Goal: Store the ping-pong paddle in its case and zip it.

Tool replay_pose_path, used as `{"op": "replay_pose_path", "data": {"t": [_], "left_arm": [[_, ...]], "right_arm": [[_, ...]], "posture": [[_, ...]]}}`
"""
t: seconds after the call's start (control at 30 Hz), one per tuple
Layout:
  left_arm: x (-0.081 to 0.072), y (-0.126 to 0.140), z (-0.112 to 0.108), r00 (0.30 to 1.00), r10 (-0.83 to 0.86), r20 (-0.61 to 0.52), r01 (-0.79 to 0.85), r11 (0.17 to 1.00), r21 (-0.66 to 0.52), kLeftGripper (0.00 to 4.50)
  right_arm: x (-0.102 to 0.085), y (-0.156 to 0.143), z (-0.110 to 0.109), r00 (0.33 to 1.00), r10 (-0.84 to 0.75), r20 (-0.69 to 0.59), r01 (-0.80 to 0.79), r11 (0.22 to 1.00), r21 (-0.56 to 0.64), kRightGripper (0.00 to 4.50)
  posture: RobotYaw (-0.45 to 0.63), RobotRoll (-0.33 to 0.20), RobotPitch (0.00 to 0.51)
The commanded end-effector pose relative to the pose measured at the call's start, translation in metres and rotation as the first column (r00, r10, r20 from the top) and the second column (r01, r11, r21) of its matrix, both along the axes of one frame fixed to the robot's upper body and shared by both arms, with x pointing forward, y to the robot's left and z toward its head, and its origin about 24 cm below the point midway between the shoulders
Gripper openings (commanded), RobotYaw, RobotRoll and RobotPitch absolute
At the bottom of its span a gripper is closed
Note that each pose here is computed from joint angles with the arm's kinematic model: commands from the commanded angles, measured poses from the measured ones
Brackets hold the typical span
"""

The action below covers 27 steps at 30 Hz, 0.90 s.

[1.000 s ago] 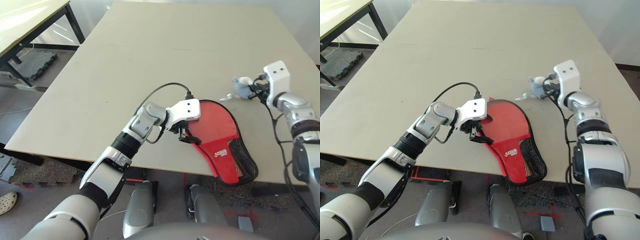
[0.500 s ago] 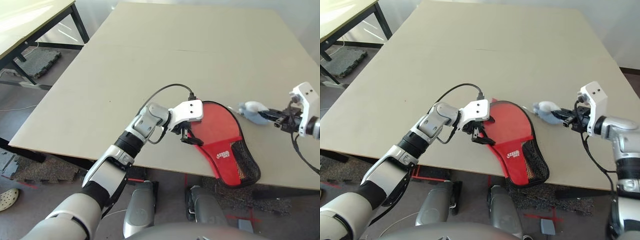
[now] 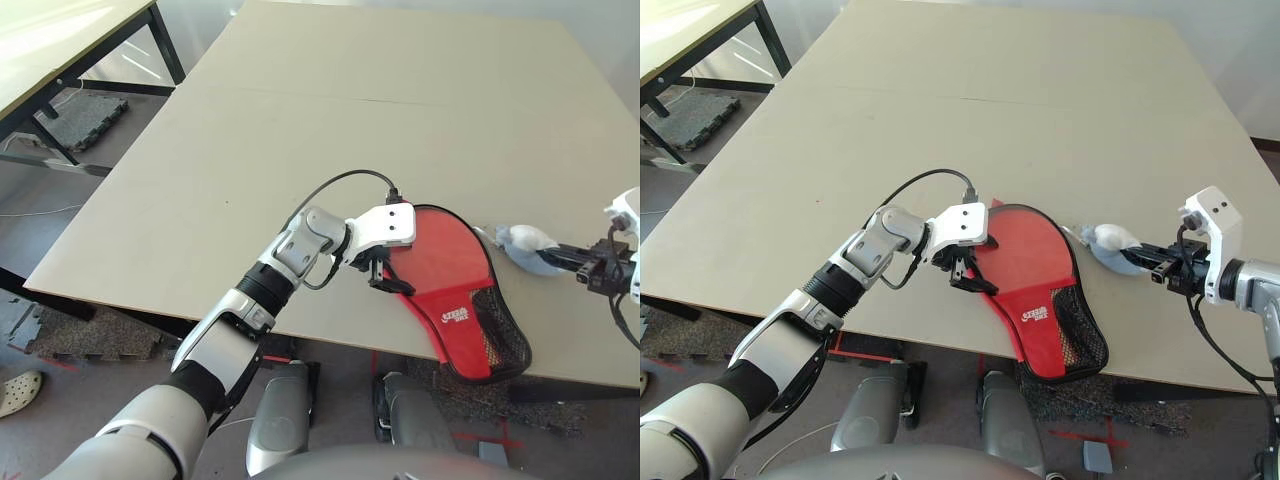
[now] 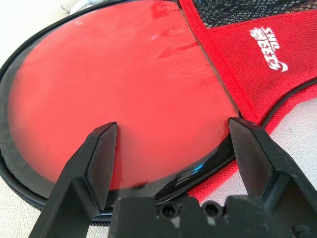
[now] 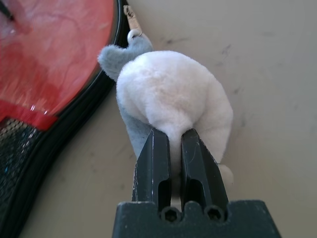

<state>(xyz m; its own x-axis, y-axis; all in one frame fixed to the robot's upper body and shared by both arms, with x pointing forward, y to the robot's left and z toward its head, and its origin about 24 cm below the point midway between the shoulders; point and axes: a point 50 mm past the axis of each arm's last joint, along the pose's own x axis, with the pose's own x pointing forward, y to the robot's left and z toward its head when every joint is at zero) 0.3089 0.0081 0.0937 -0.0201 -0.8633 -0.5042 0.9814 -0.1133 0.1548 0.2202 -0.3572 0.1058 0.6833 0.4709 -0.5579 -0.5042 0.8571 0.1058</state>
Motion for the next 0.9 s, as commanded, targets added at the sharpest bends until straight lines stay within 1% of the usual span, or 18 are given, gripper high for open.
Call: {"op": "replay_pose_path", "data": {"t": [0.03, 0.1, 0.23, 0.3, 0.53, 0.73, 0.77, 0.83, 0.9], "left_arm": [[-0.002, 0.002, -0.015, 0.999, 0.008, -0.036, -0.006, 0.998, 0.060, 4.50], [-0.001, 0.002, -0.015, 0.999, 0.008, -0.035, -0.006, 0.998, 0.059, 4.50], [0.000, 0.002, -0.015, 0.999, 0.010, -0.034, -0.008, 0.998, 0.058, 4.50], [0.000, 0.003, -0.015, 0.999, 0.011, -0.034, -0.009, 0.998, 0.059, 4.50], [-0.001, 0.001, -0.015, 0.999, 0.009, -0.036, -0.007, 0.998, 0.055, 4.50], [-0.001, -0.003, -0.014, 0.999, 0.005, -0.036, -0.003, 0.999, 0.047, 4.50], [-0.001, -0.004, -0.014, 0.999, 0.004, -0.036, -0.003, 0.999, 0.046, 4.50], [-0.001, -0.004, -0.014, 0.999, 0.003, -0.037, -0.001, 0.999, 0.045, 4.50], [-0.001, -0.004, -0.014, 0.999, 0.003, -0.038, -0.001, 0.999, 0.045, 4.50]], "right_arm": [[-0.027, 0.000, -0.025, 0.976, 0.009, -0.218, 0.002, 0.999, 0.052, 0.03], [-0.038, 0.007, -0.027, 0.958, 0.070, -0.279, -0.038, 0.992, 0.120, 0.03], [-0.054, 0.018, -0.025, 0.919, 0.151, -0.363, -0.066, 0.970, 0.235, 0.03], [-0.062, 0.020, -0.025, 0.897, 0.167, -0.410, -0.061, 0.964, 0.260, 0.03], [-0.089, 0.006, -0.029, 0.836, 0.139, -0.530, -0.014, 0.972, 0.234, 0.03], [-0.113, 0.001, -0.035, 0.763, 0.139, -0.631, 0.047, 0.962, 0.268, 0.03], [-0.118, -0.001, -0.037, 0.747, 0.131, -0.652, 0.057, 0.964, 0.259, 0.03], [-0.130, -0.008, -0.043, 0.700, 0.104, -0.706, 0.056, 0.978, 0.200, 0.03], [-0.139, -0.015, -0.046, 0.671, 0.070, -0.738, 0.066, 0.986, 0.153, 0.03]], "posture": [[0.04, 0.000, 0.141], [0.04, 0.000, 0.141], [0.04, 0.000, 0.143], [0.04, 0.000, 0.144], [0.04, 0.000, 0.146], [0.03, 0.000, 0.146], [0.03, 0.000, 0.146], [0.03, 0.000, 0.146], [0.03, 0.000, 0.145]]}}
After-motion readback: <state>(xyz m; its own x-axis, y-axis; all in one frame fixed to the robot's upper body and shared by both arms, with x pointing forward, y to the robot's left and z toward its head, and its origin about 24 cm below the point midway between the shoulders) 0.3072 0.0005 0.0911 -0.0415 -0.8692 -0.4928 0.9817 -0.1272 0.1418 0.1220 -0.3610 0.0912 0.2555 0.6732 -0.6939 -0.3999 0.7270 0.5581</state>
